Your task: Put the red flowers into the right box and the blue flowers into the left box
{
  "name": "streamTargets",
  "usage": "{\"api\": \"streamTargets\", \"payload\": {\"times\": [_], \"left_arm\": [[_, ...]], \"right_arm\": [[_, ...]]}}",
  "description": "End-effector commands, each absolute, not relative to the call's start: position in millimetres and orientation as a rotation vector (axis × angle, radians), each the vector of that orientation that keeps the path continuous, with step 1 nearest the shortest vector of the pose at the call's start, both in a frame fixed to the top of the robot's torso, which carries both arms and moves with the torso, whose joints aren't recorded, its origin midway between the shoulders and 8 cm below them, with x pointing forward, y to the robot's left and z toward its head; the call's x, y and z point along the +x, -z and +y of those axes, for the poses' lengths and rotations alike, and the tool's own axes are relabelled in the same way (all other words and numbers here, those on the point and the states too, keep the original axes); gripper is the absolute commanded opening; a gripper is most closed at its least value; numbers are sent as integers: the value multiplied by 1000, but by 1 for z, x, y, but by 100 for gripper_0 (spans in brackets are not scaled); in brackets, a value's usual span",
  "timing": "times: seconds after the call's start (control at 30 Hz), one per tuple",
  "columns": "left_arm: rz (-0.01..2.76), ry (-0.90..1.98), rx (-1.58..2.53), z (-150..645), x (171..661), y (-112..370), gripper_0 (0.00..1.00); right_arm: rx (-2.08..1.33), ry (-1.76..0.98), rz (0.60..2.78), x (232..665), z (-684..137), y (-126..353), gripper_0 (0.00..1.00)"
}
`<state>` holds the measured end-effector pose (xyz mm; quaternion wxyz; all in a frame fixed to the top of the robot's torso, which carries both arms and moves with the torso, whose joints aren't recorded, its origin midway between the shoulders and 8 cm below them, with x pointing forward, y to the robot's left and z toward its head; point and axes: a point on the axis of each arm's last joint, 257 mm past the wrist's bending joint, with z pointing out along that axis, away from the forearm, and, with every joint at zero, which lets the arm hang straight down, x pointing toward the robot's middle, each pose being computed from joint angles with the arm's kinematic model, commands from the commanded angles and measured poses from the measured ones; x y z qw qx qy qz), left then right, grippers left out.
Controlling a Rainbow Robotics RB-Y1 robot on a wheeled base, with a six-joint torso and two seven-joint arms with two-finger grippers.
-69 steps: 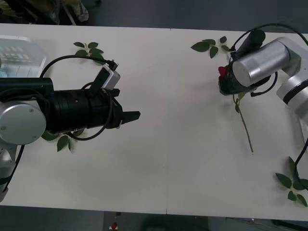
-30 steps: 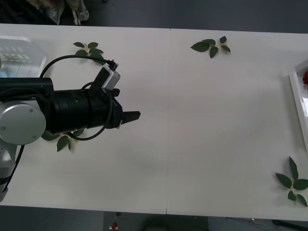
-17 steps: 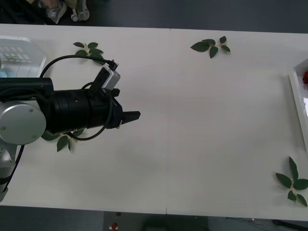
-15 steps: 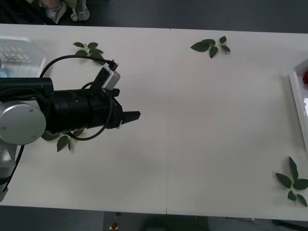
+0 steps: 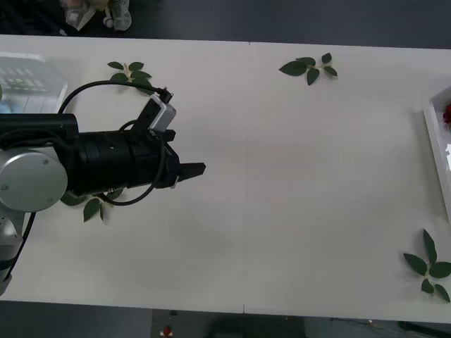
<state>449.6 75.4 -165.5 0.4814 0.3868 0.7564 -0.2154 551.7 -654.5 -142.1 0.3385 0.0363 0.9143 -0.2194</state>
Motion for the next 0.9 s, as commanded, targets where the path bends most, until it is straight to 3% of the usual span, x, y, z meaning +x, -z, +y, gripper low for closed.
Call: {"api": "streamTargets", "payload": {"times": [0.03, 0.1, 0.2, 0.63, 0.9], "left_arm": [[1772, 481, 1008, 69, 446, 153, 100], [1772, 481, 1008, 69, 446, 153, 100], [1772, 481, 1008, 69, 446, 153, 100], [1772, 481, 1008, 69, 446, 153, 100], [1772, 481, 1008, 69, 446, 153, 100]], "right_arm": [[58, 609, 2333, 554, -666, 113, 52], [56, 601, 2333, 555, -664, 113, 78], [52, 587, 2333, 556, -661, 114, 85], [52, 435, 2363, 558, -636, 119, 87], [-122, 298, 2404, 558, -570, 116, 88]]}}
